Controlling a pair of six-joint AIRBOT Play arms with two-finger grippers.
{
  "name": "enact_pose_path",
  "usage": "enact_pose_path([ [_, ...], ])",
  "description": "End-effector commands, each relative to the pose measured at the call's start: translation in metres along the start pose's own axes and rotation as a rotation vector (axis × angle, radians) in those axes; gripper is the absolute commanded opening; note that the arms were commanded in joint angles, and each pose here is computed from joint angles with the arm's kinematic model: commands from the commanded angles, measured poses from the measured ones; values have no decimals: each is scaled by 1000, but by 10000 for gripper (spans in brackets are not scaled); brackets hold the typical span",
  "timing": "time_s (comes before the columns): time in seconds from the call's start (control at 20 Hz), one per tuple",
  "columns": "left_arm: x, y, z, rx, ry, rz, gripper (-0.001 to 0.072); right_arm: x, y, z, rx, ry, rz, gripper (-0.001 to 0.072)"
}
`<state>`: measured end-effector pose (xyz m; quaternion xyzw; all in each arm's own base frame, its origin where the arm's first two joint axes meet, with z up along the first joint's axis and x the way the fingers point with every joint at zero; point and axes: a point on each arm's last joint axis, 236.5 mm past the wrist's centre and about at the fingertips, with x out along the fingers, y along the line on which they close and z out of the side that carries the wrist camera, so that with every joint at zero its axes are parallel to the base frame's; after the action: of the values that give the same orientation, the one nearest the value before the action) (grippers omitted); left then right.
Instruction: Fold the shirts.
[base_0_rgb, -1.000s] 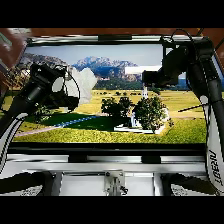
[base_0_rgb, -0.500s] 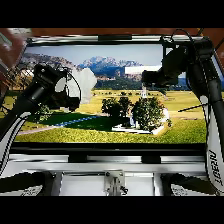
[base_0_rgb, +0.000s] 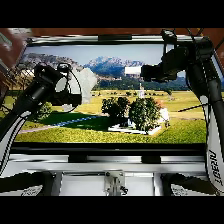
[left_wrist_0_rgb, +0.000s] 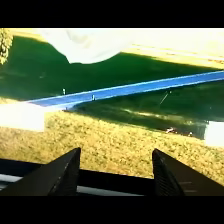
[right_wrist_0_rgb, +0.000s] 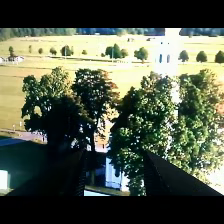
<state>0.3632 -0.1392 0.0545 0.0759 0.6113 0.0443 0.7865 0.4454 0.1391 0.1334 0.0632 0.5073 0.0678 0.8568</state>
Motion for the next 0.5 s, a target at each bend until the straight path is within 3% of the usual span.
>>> enact_pose_path([
  [0.0,1,13,14,43,-36,10,643,0,3,7,1,-29,11,461],
  [0.05,0,22,23,18,-60,15,720,0,2,4,1,-16,8,461],
  [0.25,6,56,77,-162,-172,-87,720,0,3,1,-6,-6,13,461],
  [0.45,50,48,108,-332,-133,-323,720,0,12,-1,-28,4,52,461],
])
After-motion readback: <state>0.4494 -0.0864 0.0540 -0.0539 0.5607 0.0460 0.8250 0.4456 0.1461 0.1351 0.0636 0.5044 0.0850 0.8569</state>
